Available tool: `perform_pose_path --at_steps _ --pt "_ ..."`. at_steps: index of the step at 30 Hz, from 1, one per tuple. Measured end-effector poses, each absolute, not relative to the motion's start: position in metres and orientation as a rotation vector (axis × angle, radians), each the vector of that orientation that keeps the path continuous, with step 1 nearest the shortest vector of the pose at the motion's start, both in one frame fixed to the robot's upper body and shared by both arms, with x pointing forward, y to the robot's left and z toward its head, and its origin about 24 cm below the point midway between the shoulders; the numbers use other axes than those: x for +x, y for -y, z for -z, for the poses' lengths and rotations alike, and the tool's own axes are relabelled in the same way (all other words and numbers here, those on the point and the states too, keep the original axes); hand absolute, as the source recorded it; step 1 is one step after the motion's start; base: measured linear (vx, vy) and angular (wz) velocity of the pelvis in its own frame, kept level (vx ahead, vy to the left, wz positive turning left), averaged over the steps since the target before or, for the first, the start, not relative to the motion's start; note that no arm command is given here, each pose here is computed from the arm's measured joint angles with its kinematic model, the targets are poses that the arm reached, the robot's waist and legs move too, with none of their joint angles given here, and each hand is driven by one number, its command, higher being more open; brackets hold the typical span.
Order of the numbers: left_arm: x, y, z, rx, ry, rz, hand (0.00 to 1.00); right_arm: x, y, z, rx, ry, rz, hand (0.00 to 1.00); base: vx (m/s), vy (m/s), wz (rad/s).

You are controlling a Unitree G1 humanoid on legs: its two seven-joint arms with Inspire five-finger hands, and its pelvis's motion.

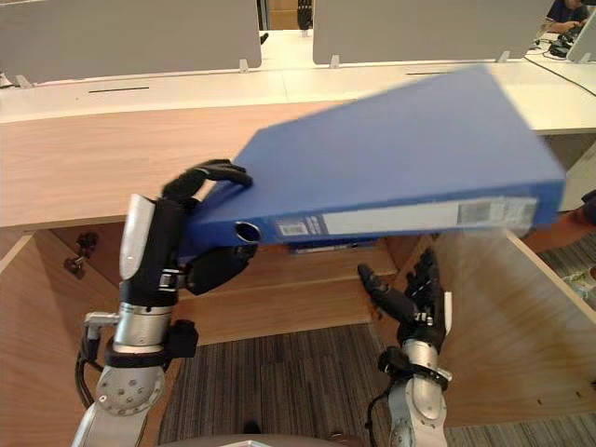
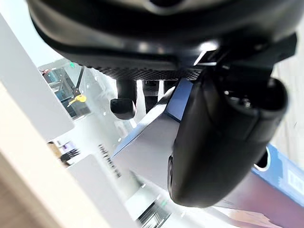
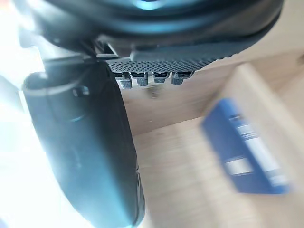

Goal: Walk over to the cabinet, pick up the folder, carry it to the office cabinet, place the folder inside the office cabinet, then close the office cabinet door

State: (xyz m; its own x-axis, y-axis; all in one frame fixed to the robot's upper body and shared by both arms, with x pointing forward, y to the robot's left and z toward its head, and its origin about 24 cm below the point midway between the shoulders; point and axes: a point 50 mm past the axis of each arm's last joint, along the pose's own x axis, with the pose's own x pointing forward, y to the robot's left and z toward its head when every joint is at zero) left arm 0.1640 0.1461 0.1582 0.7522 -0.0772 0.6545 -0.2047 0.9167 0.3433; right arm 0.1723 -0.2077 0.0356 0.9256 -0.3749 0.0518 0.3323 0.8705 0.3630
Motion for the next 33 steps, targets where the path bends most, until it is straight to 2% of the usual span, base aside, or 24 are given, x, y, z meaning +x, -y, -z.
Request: perform_pose_path --at_steps 6,11,18,24,30,31,33 --pt "0.157 -0.164 -0.162 0.105 0.696 -0.106 0.0 0.173 0.213 -0.07 0.437 0.301 0.307 1.0 0.0 0.0 0.0" --pt "0.156 -0.167 -0.158 -0.133 0.656 -0.004 0.0 0.193 0.208 -0.096 0.446 0.422 0.193 1.0 0.0 0.0 0.0" --pt "0.165 -0.162 -0.134 -0.306 0.523 0.159 0.0 0.23 0.184 -0.137 0.4 0.563 -0.061 1.0 -0.01 0.001 0.02" --pt "0.167 -0.157 -0.1 -0.456 0.317 0.28 0.0 0.257 0.182 -0.13 0.322 0.475 -0.187 1.0 -0.03 0.007 0.05" --pt "0.164 -0.155 -0.085 -0.568 0.227 0.356 0.0 0.275 0.171 -0.126 0.252 0.37 -0.374 1.0 -0.04 0.001 0.09" --pt "0.164 -0.156 -0.084 -0.586 0.218 0.356 0.0 0.277 0.168 -0.126 0.241 0.354 -0.415 0.0 -0.05 -0.014 0.06" --pt "0.164 -0.159 -0.08 -0.622 0.196 0.357 0.0 0.28 0.161 -0.126 0.206 0.325 -0.496 0.0 -0.03 -0.009 0.05"
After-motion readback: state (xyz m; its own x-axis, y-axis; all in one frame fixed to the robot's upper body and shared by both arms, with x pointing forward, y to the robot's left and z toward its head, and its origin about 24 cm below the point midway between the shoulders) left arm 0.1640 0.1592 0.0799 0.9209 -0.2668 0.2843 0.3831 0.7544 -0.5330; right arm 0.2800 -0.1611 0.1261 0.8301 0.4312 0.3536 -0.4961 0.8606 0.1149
